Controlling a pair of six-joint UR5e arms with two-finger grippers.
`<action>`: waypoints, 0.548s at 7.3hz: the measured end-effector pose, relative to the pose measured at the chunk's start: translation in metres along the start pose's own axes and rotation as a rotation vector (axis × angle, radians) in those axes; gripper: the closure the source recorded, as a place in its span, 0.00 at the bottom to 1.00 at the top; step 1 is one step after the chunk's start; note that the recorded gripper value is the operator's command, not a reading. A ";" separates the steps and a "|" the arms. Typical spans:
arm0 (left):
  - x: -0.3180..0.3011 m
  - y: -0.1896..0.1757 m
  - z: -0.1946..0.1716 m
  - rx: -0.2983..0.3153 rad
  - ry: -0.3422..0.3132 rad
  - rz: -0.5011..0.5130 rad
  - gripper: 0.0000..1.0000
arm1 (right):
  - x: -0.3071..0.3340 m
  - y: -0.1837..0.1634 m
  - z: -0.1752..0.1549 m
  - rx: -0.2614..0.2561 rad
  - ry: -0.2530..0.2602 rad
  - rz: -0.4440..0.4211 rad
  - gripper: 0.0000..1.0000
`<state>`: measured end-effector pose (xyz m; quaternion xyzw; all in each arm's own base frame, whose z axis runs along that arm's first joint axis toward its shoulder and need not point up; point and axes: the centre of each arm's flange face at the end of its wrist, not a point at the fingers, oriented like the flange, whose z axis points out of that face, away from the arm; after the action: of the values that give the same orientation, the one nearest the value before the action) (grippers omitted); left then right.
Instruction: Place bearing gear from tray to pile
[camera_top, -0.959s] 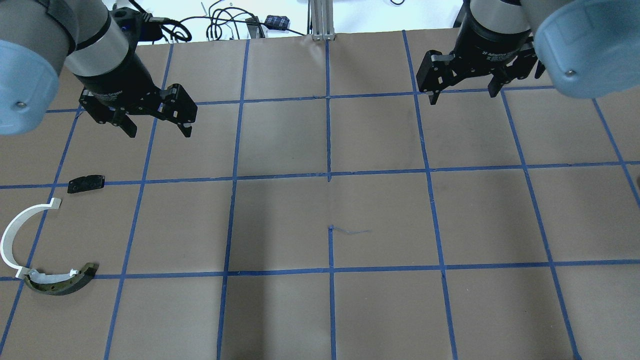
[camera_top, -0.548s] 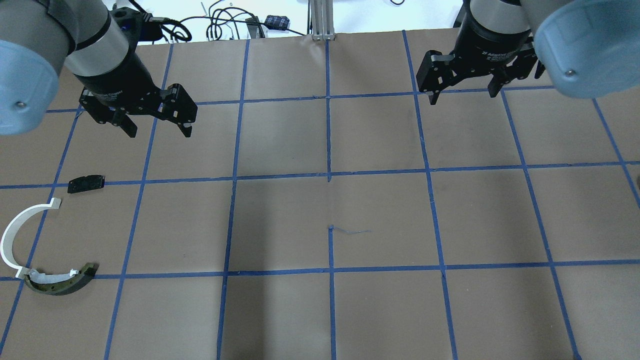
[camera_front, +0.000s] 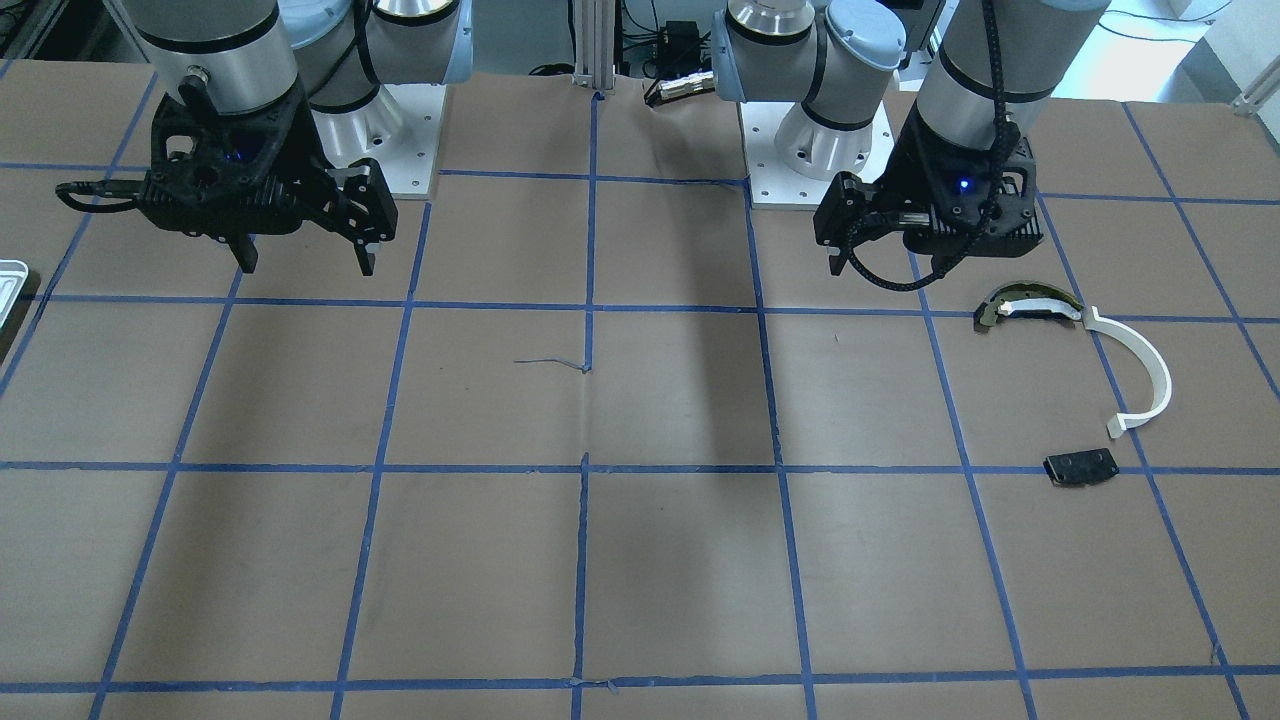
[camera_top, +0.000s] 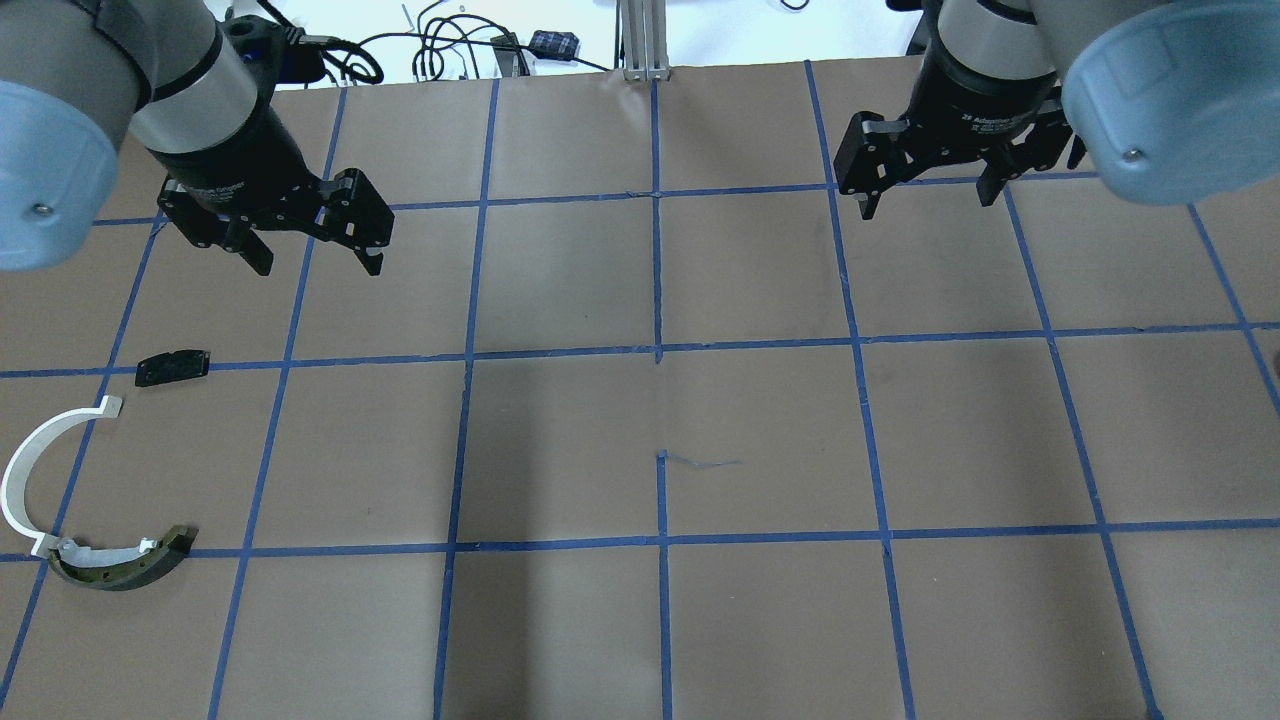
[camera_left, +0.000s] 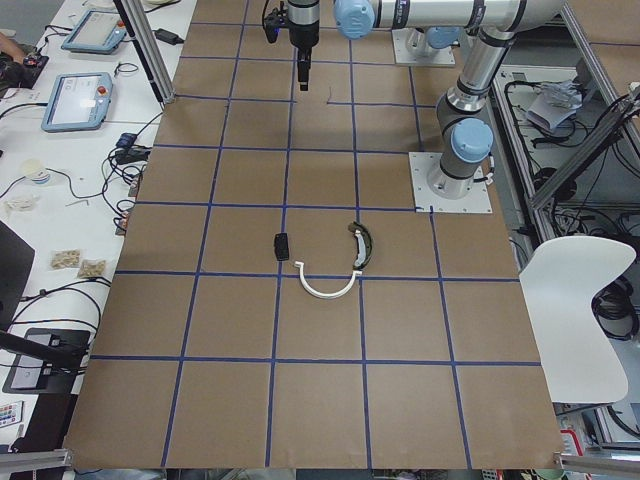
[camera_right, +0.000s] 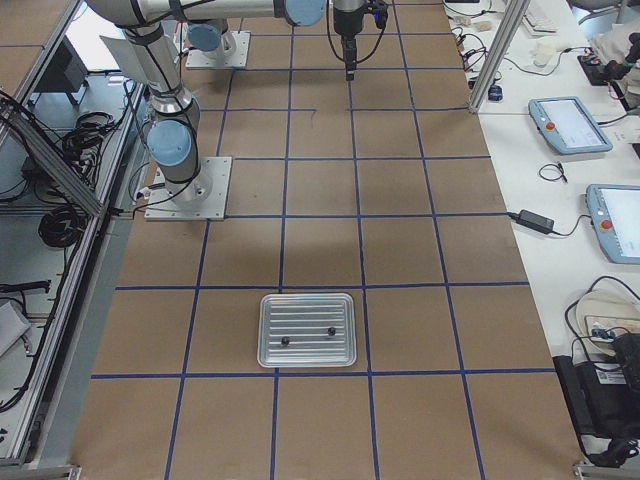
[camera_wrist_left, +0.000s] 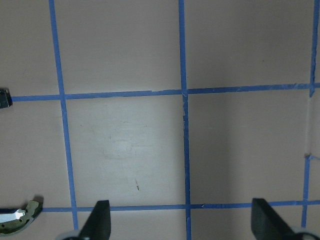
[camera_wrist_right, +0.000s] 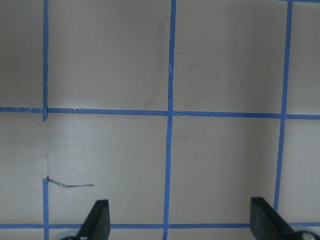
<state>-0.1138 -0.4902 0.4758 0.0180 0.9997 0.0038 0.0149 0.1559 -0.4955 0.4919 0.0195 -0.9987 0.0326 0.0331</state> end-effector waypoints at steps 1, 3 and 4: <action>0.000 0.000 0.000 0.000 0.000 0.002 0.00 | 0.020 -0.004 0.002 -0.010 0.006 0.001 0.00; 0.000 0.000 -0.001 0.001 0.004 0.003 0.00 | 0.120 -0.011 -0.003 -0.008 0.019 -0.077 0.00; 0.000 0.000 0.000 0.000 0.004 0.003 0.00 | 0.185 -0.006 -0.004 -0.010 0.029 -0.150 0.00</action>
<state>-0.1140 -0.4905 0.4759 0.0194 0.9997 0.0038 0.0129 -0.0282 -0.5079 0.5086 0.0937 -0.9940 0.0253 0.0502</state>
